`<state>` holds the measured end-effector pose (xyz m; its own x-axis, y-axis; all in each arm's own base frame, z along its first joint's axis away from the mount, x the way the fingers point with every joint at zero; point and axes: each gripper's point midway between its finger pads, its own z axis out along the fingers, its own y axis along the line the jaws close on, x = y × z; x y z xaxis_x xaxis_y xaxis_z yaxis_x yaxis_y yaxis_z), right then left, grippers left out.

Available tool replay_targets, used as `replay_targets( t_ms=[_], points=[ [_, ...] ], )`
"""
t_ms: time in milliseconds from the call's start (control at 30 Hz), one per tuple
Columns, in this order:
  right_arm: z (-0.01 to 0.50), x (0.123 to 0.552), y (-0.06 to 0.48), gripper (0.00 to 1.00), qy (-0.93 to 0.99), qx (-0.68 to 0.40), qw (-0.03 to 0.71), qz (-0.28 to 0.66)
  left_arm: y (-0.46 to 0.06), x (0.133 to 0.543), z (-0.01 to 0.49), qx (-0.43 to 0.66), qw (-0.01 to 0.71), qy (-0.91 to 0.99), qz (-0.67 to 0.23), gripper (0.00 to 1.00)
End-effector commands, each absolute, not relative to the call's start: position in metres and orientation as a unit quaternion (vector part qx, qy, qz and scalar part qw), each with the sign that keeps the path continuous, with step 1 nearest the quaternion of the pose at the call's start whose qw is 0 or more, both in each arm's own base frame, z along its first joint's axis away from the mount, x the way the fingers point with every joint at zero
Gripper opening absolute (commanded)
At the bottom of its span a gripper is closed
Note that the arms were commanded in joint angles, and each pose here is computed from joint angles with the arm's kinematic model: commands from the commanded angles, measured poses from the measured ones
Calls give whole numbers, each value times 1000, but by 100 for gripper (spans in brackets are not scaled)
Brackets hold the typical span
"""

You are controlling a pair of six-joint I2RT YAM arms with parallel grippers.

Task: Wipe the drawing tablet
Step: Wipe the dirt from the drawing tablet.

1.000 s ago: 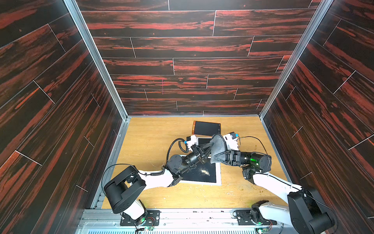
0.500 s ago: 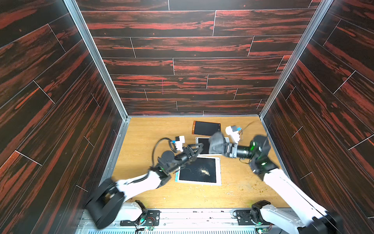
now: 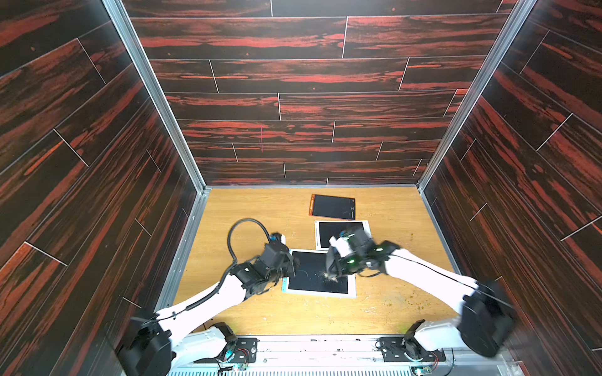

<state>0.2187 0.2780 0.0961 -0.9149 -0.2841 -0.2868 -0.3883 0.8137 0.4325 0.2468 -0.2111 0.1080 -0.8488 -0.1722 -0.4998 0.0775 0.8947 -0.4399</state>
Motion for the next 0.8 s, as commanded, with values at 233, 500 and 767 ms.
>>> replay_targets(
  t_ms=[233,500,767],
  points=[
    [67,221,348,0,938,-243,97,226,-188,236,48,-11,240,960,-143,45],
    [59,208,385,0,922,-263,64,278,-185,244,34,2,231,967,-104,45],
    [19,193,381,0,929,-250,13,273,-169,250,27,1,237,971,-46,41]
  ],
)
